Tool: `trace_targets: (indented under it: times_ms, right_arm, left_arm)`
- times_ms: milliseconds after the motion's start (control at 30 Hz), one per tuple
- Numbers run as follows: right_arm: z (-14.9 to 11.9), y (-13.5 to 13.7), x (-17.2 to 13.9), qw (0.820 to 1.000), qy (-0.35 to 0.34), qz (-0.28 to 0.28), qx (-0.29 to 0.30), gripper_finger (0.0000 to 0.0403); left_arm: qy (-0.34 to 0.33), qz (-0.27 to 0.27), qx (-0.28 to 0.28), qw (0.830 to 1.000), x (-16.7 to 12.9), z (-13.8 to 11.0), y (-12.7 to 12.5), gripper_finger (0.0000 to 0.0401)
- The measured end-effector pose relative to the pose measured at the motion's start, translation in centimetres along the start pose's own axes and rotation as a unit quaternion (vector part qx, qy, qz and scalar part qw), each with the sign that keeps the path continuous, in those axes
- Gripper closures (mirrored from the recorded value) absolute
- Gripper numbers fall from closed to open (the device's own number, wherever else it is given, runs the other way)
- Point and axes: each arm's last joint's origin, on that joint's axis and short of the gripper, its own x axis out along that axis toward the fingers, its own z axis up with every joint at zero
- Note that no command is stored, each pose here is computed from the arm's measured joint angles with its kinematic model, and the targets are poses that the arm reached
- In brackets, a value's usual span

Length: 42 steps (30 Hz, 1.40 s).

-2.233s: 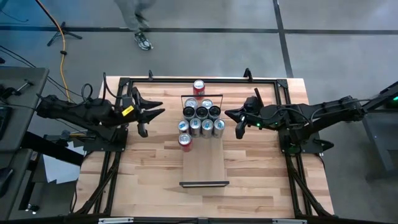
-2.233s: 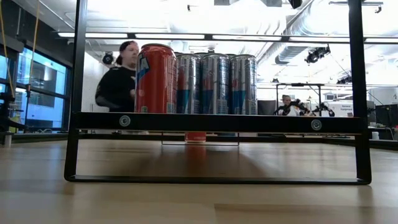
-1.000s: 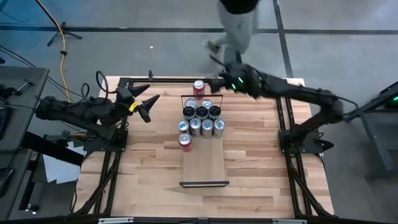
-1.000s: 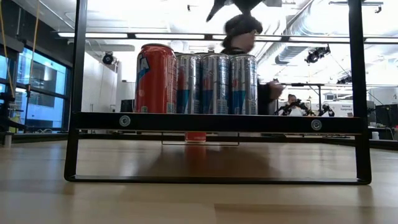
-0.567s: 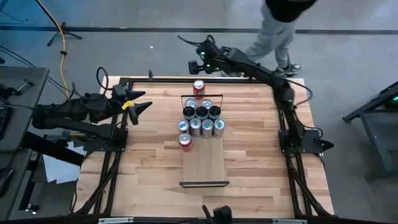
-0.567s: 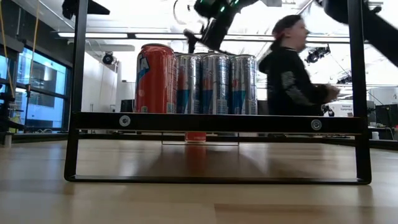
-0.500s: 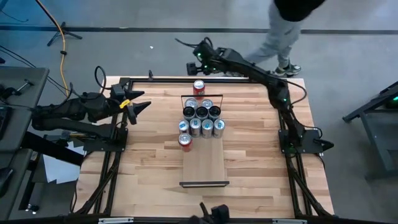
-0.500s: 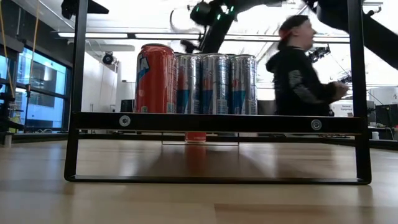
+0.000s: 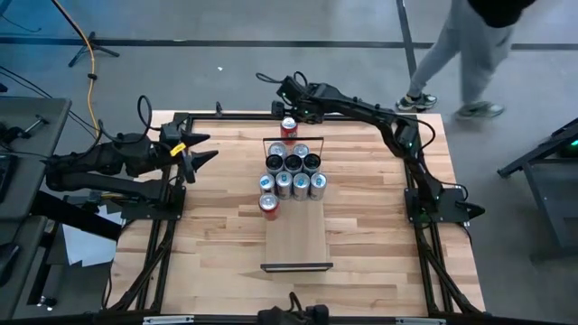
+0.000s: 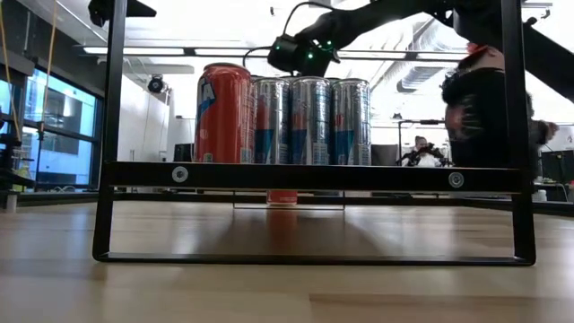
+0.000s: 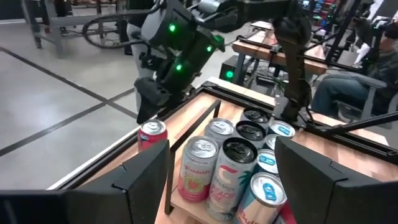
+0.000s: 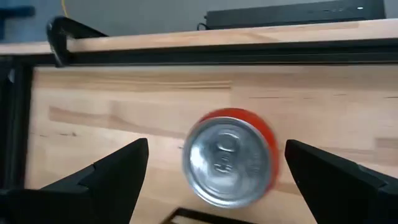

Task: Place canned beverage on shelf
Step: Put the red soda can on the shelf aligned with the other red soda can

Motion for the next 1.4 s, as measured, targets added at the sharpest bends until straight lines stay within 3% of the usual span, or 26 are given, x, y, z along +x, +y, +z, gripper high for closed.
trace_targets:
  times_ms: [633, 833, 967, 1133, 1400]
  right_arm:
    - [-2.3, -0.1, 5.3, 0.998, -0.019, -0.059, 0.032, 0.0041]
    - [-2.3, -0.4, 5.2, 0.996, -0.021, -0.078, 0.039, 0.01]
    - [-2.3, -0.4, 4.8, 0.997, -0.015, -0.079, 0.015, 0.0105]
    - [-1.7, -0.2, 2.0, 0.997, -0.015, -0.065, -0.04, 0.0105]
    - [0.3, -0.8, -8.4, 0.99, -0.065, -0.04, -0.12, 0.0105]
  left_arm:
    - [0.02, -0.022, 0.001, 1.0, 0.0, -0.3, -0.1, 0.0146]
    - [0.02, -0.022, -0.001, 1.0, 0.0, -0.3, -0.1, 0.0146]
    - [0.02, -0.02, 0.0, 1.0, 0.0, -0.3, -0.1, 0.0146]
    - [0.019, -0.018, 0.002, 1.0, 0.0, -0.3, -0.1, 0.0146]
    - [0.011, 0.011, 0.003, 1.0, 0.0, -0.3, 0.1, 0.0146]
